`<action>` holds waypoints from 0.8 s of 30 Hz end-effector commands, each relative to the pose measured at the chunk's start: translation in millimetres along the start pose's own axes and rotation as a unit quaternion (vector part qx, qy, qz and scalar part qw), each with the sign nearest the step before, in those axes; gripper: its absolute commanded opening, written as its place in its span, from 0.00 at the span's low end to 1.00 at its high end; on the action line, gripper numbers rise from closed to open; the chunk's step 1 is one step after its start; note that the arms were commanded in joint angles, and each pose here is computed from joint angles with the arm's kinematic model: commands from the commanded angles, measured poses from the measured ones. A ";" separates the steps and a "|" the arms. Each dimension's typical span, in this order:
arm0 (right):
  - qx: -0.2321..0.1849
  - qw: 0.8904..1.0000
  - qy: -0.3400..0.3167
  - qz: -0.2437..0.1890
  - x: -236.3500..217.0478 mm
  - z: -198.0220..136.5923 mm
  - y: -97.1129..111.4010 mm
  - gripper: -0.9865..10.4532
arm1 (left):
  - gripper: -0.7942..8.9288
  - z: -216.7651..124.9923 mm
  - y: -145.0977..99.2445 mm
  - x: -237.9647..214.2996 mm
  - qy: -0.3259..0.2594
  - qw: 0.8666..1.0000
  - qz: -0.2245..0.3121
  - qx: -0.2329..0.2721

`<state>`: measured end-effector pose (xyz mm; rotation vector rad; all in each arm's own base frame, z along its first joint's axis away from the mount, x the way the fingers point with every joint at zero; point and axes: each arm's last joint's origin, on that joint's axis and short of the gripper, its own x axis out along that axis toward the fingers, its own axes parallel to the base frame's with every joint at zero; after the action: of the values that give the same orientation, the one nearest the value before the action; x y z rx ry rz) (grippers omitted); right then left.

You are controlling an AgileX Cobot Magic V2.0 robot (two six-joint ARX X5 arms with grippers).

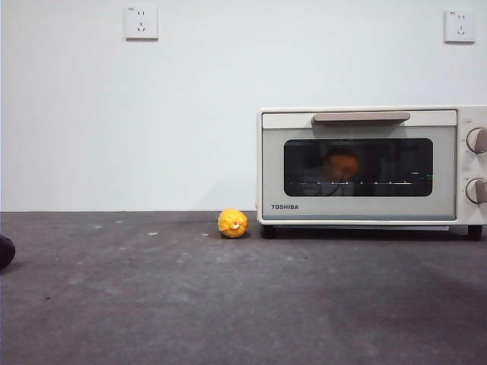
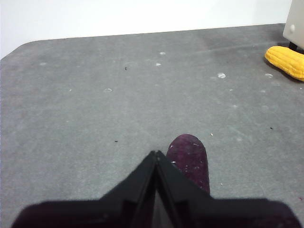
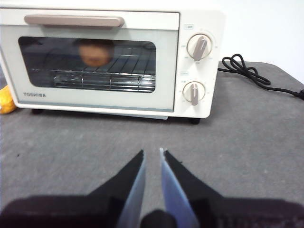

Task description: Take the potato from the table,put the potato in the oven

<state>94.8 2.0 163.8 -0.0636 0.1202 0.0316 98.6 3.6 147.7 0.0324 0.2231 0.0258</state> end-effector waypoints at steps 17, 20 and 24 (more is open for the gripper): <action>-0.021 0.999 0.026 0.015 2.7 -13.4 1.6 0.14 | 0.08 -3.1 0.3 1.2 0.005 1.000 0.002 0.005; -0.021 0.999 0.027 0.015 2.7 -13.5 1.6 0.14 | 0.08 -3.1 0.3 1.2 0.005 1.000 0.002 0.005; -0.021 0.999 0.027 0.015 2.8 -13.5 1.6 0.14 | 0.08 -3.1 0.3 1.2 0.005 1.000 0.002 0.005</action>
<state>95.3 2.7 152.9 -0.1000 0.1702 0.0609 98.7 3.6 147.4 0.0324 0.2269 0.0257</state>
